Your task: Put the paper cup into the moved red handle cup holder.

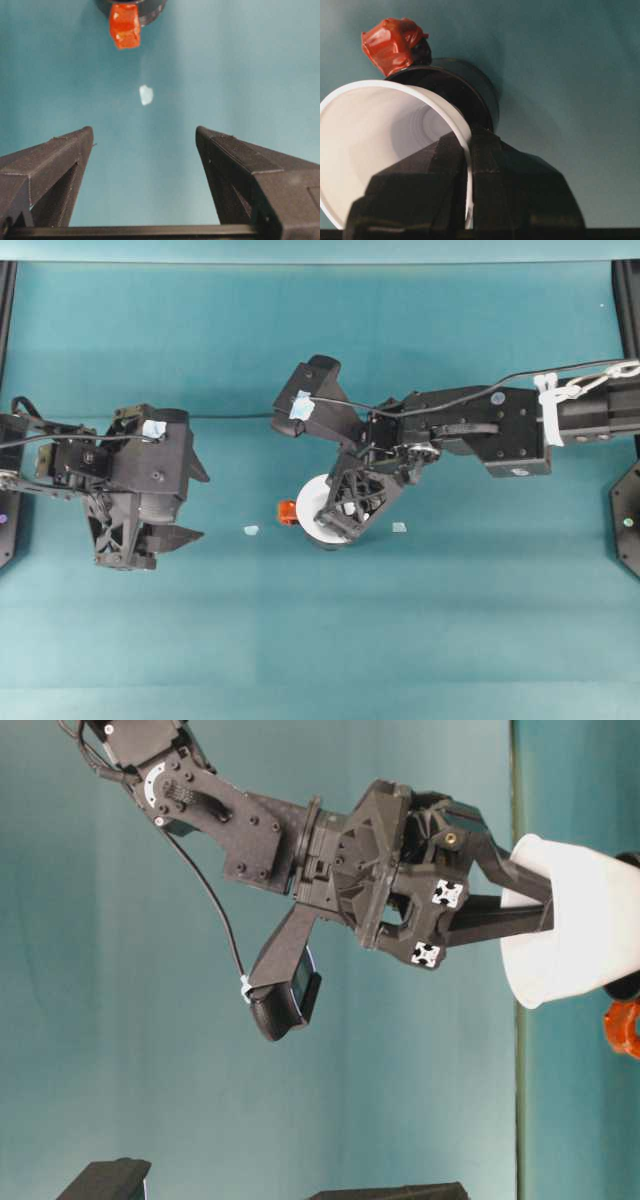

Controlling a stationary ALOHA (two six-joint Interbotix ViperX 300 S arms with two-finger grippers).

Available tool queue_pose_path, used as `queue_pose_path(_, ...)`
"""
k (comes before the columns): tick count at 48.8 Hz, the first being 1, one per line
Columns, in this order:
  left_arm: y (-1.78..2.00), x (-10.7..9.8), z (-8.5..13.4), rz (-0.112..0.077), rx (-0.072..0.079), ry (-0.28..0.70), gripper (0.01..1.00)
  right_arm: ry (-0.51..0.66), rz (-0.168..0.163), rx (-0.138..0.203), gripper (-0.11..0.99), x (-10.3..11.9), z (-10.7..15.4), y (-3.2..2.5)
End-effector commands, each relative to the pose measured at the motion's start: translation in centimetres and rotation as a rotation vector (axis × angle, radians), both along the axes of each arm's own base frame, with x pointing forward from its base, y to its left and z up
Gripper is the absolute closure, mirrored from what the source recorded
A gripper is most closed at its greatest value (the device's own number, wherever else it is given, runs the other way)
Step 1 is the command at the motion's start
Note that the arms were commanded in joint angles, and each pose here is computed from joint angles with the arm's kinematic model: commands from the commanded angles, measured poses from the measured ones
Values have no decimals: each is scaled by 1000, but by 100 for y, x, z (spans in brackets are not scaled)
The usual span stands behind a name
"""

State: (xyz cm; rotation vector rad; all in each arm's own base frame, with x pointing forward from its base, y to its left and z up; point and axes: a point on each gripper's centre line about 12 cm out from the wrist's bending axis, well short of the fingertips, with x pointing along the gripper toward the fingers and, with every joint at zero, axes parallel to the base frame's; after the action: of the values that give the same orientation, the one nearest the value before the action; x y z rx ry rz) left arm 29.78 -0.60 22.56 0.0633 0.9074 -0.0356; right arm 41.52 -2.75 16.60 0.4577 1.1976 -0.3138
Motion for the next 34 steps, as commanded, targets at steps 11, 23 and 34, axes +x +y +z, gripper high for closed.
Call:
queue_pose_path(11, 0, 24, 57, 0, 0, -23, 103, -75, 1, -8, 953, 79, 78, 3)
queue_pose_path(23, 0, 19, 51, 1, 0, -20, 103, -66, 0, -7, 623, 67, 70, 5)
queue_pose_path(34, 0, 16, 45, 1, 0, -18, 103, -77, 14, -15, -12, 79, 81, 25)
